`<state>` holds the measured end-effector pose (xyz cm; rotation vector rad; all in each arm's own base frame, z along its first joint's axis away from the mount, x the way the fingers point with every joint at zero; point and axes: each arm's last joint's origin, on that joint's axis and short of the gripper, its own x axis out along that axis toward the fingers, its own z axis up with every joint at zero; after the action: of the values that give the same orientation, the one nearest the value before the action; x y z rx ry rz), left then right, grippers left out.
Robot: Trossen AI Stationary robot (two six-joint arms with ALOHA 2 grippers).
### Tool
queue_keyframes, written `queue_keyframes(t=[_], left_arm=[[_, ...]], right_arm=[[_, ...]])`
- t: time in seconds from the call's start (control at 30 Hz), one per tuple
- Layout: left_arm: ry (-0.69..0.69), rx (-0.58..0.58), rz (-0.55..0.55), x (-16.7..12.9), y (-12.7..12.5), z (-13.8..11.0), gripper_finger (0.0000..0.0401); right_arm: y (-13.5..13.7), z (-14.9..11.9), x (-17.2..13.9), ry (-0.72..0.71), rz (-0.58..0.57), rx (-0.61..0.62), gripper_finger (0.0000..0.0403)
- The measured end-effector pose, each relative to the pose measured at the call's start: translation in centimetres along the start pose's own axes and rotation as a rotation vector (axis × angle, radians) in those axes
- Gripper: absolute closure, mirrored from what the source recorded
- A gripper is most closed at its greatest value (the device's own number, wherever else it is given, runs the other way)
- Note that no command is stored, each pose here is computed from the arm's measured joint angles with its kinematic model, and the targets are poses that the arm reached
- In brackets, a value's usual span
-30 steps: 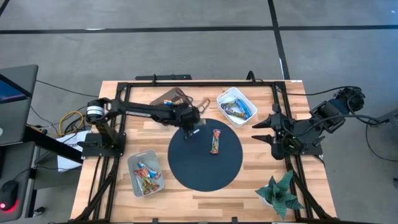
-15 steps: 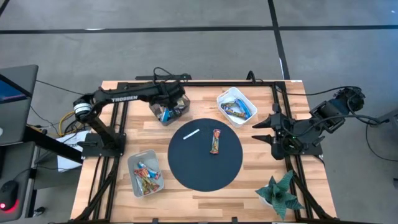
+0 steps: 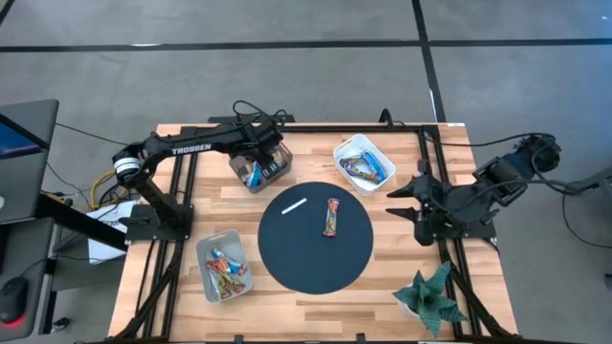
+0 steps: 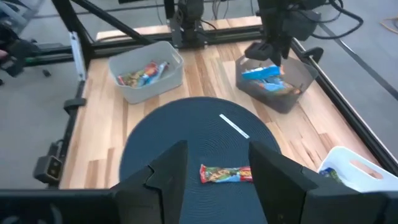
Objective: Pick and place Granola Bars by type
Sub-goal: Put the red granola bar into the gray bin
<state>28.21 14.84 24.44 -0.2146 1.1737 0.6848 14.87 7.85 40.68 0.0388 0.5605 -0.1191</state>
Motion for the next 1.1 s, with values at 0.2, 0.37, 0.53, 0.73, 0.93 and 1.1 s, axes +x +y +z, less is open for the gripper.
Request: queue_keyframes(t=[0.2, 0.37, 0.53, 0.73, 0.93, 1.1], left_arm=[[0.005, -0.012, -0.089, -0.9, -0.3, -0.3, 0.0218], [-0.083, -0.004, -0.21, -4.5, -1.7, -1.0, 0.0212], [-0.217, 0.004, -0.283, -9.7, -3.7, -2.7, 0.0213], [-0.375, -0.018, -0.363, -15.5, -6.5, -6.0, 0.0214], [-0.495, -0.063, -0.442, -19.5, -8.8, -9.4, 0.0214], [-0.532, -0.076, -0.497, -21.2, -10.7, -11.9, 0.0214]], right_arm=[[-0.4, -0.6, 1.4, 0.021, -0.047, 0.017, 0.0239], [-1.0, -1.0, 3.8, 0.089, -0.054, -0.006, 0.0239], [-1.3, -1.2, 7.7, 0.201, -0.04, -0.175, 0.0239], [-2.5, -1.3, 13.5, 0.346, 0.038, -0.329, 0.0239], [-4.2, -2.2, 19.0, 0.452, 0.174, -0.383, 0.0239], [-5.1, -3.8, 22.9, 0.541, 0.252, -0.46, 0.0239]])
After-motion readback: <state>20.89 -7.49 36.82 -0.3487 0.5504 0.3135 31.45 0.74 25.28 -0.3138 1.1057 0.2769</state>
